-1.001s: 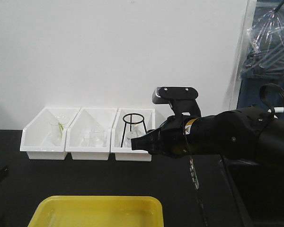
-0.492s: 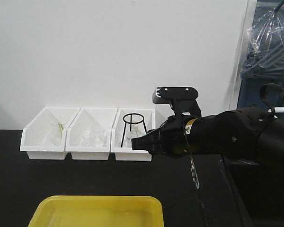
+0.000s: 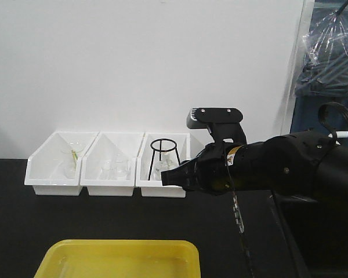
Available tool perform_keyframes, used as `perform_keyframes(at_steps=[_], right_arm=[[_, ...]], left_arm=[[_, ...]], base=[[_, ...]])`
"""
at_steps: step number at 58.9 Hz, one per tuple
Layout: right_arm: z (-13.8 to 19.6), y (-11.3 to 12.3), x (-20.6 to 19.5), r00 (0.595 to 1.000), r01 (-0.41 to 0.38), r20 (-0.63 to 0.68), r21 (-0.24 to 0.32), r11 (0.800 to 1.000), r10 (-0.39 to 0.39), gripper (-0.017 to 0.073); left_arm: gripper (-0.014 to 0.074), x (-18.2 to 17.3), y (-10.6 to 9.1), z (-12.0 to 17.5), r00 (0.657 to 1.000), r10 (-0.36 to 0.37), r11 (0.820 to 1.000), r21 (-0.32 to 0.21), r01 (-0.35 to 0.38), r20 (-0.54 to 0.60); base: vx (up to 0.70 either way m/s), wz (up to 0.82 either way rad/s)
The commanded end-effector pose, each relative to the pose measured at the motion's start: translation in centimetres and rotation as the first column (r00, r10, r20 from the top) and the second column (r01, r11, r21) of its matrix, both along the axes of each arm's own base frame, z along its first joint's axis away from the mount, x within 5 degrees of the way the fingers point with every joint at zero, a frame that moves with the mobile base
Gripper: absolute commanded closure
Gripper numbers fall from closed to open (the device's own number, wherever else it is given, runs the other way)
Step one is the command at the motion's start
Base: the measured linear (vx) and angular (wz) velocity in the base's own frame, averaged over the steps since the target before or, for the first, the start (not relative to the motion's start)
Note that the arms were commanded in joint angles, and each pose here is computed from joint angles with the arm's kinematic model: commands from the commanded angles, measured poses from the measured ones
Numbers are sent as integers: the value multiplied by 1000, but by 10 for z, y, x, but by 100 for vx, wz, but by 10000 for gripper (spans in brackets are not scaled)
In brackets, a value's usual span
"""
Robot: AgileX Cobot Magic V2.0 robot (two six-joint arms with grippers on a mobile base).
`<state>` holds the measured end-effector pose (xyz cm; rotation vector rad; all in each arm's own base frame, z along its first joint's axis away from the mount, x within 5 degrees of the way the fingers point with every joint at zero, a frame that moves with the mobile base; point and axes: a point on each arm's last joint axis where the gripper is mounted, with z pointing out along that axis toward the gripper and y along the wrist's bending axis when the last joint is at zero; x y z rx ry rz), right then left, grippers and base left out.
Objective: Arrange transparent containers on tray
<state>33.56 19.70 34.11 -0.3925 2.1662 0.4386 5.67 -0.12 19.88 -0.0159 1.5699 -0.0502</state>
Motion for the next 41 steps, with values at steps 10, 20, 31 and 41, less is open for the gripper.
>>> perform_keyframes(at_steps=[10,20,31,41], right_arm=[[33,-5,-5,991,-2,132,62,998,-7,209],[40,-7,-9,989,-3,146,72,997,-8,209],[56,-30,-49,967,-6,251,143,990,-31,215],[34,-67,-101,910,-12,414,122,992,-40,267]], left_arm=[[601,0,0,-5,999,-4,1000,-20,5,46],[601,0,0,-5,999,-4,1000,-20,5,46],[601,0,0,-5,999,-4,1000,-20,5,46],[601,0,0,-5,999,-4,1000,-20,5,46]], base=[[0,0],[0,0],[0,0],[0,0]])
